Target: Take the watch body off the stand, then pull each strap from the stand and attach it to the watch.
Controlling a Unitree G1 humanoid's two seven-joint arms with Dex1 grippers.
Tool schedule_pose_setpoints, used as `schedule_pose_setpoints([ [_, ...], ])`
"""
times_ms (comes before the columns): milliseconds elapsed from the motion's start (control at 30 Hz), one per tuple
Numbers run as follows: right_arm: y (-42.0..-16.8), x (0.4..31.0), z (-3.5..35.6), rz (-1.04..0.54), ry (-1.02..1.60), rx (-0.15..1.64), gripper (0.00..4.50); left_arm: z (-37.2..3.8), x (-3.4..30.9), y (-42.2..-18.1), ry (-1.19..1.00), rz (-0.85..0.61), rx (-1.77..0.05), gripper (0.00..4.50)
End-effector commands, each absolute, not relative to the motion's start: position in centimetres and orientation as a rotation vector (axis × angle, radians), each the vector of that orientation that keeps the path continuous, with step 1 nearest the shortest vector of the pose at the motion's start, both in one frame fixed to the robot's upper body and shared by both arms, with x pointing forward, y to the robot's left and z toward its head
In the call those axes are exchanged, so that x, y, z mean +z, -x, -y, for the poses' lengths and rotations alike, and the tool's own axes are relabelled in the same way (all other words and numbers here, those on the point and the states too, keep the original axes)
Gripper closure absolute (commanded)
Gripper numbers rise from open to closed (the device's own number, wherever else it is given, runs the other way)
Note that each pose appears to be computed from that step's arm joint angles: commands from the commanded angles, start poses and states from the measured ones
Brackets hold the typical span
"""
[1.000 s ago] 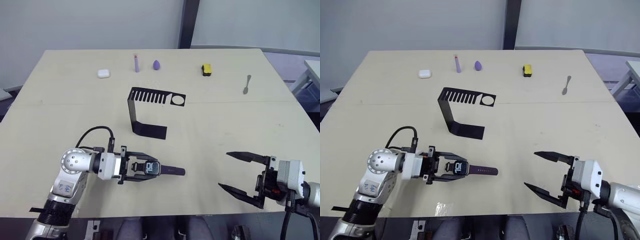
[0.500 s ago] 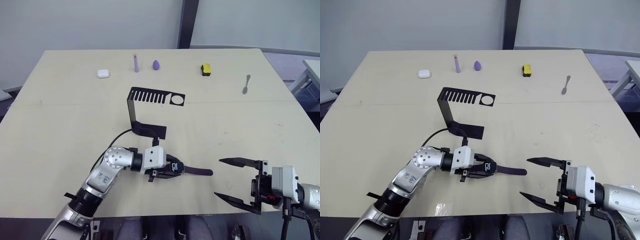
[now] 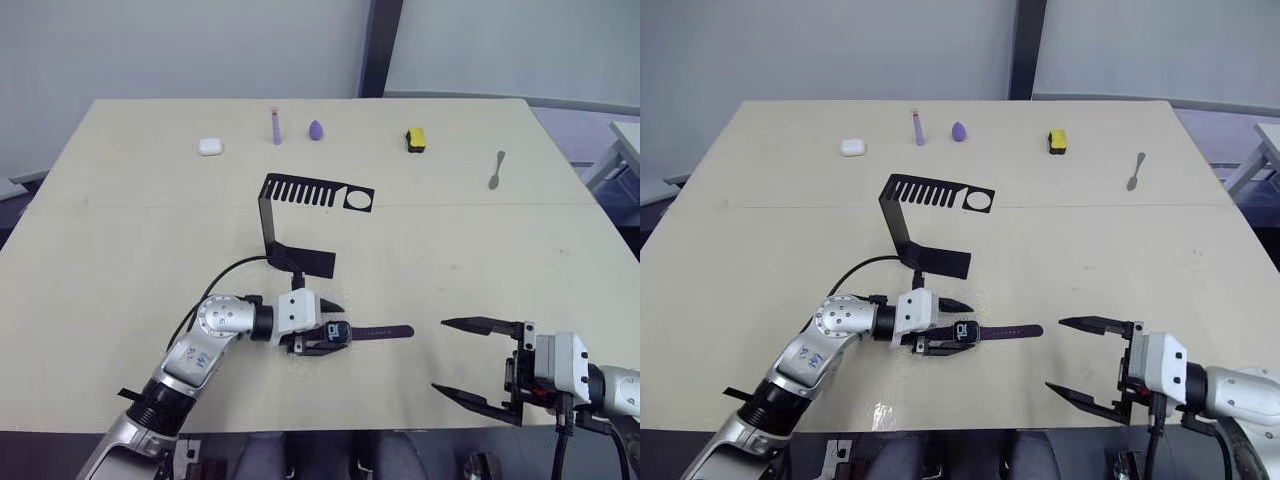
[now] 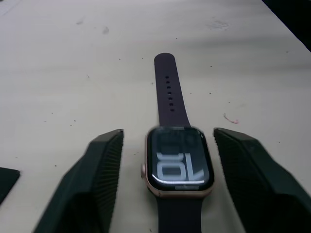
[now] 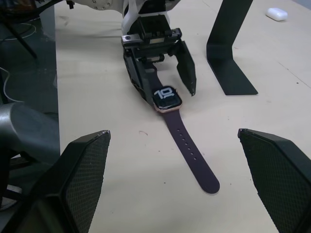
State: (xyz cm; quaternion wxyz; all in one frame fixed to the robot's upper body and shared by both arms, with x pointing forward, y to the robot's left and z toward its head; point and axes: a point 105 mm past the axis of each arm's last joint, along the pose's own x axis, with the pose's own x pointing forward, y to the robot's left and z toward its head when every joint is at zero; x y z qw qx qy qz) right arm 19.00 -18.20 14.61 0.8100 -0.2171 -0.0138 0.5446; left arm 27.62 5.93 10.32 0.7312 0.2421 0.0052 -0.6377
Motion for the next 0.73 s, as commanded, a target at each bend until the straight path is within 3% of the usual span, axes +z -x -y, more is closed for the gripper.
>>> schedule_pose_setpoints([
  [33,-19.2,14.8,19.4,0.027,0.481,1.135,0.0,-9.1,12.9,-27.1,-0.525,0.106,-1.379,0.03],
  [167,-20.7,15.3,22.7,-0.004,0.514,1.036,0.0,-15.3,13.9,-26.6,-0.536,0.055,-1.256,0.03],
  [300,-22.7,16.8,25.8,0.012,0.581,0.928,0.0,-22.0,15.0,-26.6,-0.612,0.003,-1.008,0.03],
  [433,-23.7,17.1,26.7,0.023,0.615,0.908,0.0,-26.8,15.1,-26.6,-0.642,-0.043,-0.814,0.03],
  [733,-25.8,18.0,27.8,0.061,0.669,0.852,0.0,-28.8,14.1,-26.2,-0.672,-0.069,-0.753,0.03],
])
